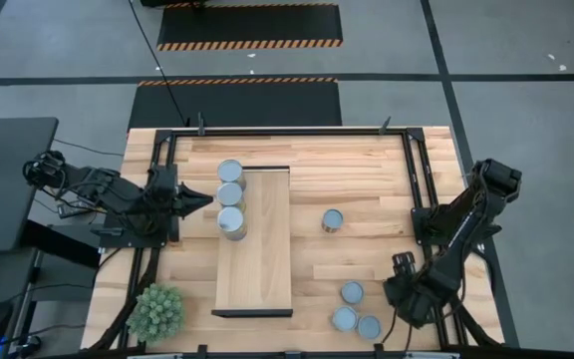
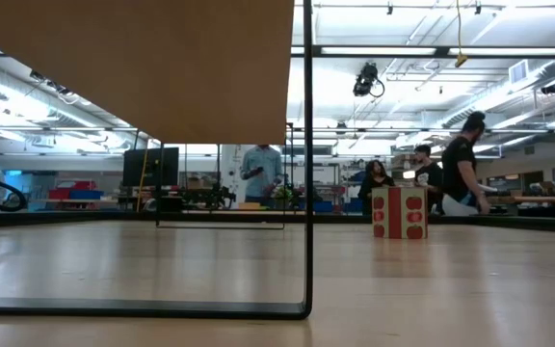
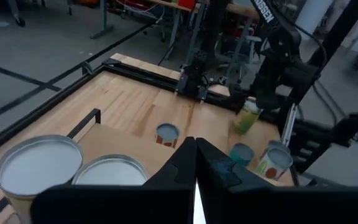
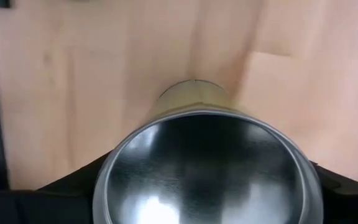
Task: Pick and place cans onto a shelf
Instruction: Put the canned oranges on the shelf
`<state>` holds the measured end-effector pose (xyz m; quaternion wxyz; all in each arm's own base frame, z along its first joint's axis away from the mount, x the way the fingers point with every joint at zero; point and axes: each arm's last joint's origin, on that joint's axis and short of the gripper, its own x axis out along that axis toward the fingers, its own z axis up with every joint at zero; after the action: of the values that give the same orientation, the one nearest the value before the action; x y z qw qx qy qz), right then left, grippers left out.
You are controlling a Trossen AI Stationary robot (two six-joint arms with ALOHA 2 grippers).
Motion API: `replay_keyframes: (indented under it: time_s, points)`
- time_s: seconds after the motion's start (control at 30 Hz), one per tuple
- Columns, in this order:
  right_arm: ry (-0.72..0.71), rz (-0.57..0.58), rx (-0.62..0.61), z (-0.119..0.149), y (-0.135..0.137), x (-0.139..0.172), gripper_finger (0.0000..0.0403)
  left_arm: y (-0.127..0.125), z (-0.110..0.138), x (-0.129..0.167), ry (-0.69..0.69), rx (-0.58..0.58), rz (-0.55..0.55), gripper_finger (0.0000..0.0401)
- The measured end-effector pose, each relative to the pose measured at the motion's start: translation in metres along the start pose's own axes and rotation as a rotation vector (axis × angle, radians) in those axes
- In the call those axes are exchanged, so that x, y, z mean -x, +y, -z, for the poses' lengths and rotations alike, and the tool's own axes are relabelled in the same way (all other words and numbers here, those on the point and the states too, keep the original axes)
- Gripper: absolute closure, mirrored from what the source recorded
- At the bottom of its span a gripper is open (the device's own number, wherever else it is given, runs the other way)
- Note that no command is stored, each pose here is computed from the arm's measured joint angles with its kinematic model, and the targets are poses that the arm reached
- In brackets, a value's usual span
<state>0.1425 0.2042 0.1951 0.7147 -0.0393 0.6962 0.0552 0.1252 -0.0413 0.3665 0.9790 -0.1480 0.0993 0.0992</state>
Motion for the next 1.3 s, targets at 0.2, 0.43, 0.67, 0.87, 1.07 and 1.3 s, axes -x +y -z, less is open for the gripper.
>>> replay_keyframes:
  time_s: [0.2, 0.43, 0.67, 0.87, 1.07, 1.3]
  points:
    - [0.002, 0.025, 0.019, -0.017, -0.024, 0.034, 0.0087, 0.001, -0.015, 0.006, -0.040, 0.100, 0.001, 0.0386]
    - [-0.099, 0.040, -0.050, -0.045, -0.064, 0.084, 0.0088, 0.004, -0.024, 0.011, -0.042, 0.137, -0.015, 0.0385]
    - [-0.240, 0.018, -0.110, -0.077, -0.097, 0.122, 0.0088, 0.004, -0.024, 0.010, -0.046, 0.143, -0.017, 0.0385]
    - [-0.307, 0.039, -0.035, -0.115, -0.102, 0.141, 0.0088, 0.004, -0.024, 0.009, -0.042, 0.166, -0.019, 0.0385]
    - [-0.374, 0.054, -0.004, -0.158, -0.102, 0.160, 0.0088, 0.006, -0.023, 0.011, -0.039, 0.214, -0.027, 0.0385]
    - [-0.449, 0.033, -0.016, -0.198, -0.105, 0.173, 0.0088, 0.007, -0.022, 0.013, -0.032, 0.231, -0.033, 0.0385]
